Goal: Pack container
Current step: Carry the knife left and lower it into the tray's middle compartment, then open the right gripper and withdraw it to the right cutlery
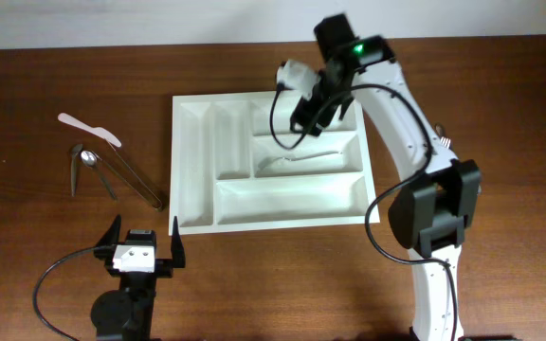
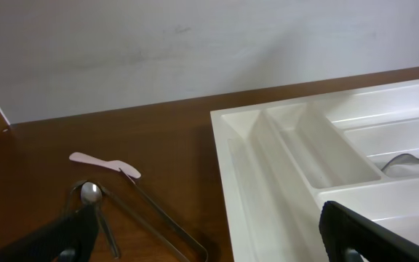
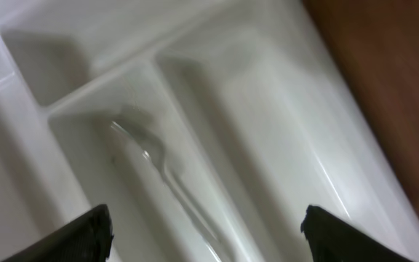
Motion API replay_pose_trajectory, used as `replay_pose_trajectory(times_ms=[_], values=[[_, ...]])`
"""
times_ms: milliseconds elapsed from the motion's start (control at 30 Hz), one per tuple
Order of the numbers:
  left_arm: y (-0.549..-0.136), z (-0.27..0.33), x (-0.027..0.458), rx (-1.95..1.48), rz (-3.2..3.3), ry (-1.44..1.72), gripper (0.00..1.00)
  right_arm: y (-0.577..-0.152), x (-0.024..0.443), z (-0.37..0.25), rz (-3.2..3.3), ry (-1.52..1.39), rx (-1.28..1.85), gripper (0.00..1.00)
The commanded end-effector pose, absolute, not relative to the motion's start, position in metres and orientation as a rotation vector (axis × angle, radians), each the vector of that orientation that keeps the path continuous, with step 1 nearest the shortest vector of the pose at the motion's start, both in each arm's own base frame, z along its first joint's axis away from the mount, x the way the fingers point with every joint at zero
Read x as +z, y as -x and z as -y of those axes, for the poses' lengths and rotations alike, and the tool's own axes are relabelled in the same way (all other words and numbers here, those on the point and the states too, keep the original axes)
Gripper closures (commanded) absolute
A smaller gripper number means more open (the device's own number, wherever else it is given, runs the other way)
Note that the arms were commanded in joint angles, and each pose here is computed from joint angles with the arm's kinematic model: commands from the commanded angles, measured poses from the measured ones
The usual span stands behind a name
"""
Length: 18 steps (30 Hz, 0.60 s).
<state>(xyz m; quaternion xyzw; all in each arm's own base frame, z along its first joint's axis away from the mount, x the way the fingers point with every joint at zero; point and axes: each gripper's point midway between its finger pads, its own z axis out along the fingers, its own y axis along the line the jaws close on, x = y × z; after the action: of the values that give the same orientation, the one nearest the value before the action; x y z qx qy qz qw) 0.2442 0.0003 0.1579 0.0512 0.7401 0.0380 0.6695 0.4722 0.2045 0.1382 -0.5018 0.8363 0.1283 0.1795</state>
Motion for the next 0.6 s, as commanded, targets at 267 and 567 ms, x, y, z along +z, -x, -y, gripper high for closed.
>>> replay_pose_trajectory(times_ms=[267,567], values=[[-0.244,0.000,0.157,0.079,-1.667,-0.103,0.01,-0.478,0.194,-0.083,-2.710,0.732,0.350,0.17],[-0.244,0.000,0.157,0.079,-1.667,-0.104,0.01,-0.450,0.150,-0.016,-2.946,0.456,0.450,0.01]])
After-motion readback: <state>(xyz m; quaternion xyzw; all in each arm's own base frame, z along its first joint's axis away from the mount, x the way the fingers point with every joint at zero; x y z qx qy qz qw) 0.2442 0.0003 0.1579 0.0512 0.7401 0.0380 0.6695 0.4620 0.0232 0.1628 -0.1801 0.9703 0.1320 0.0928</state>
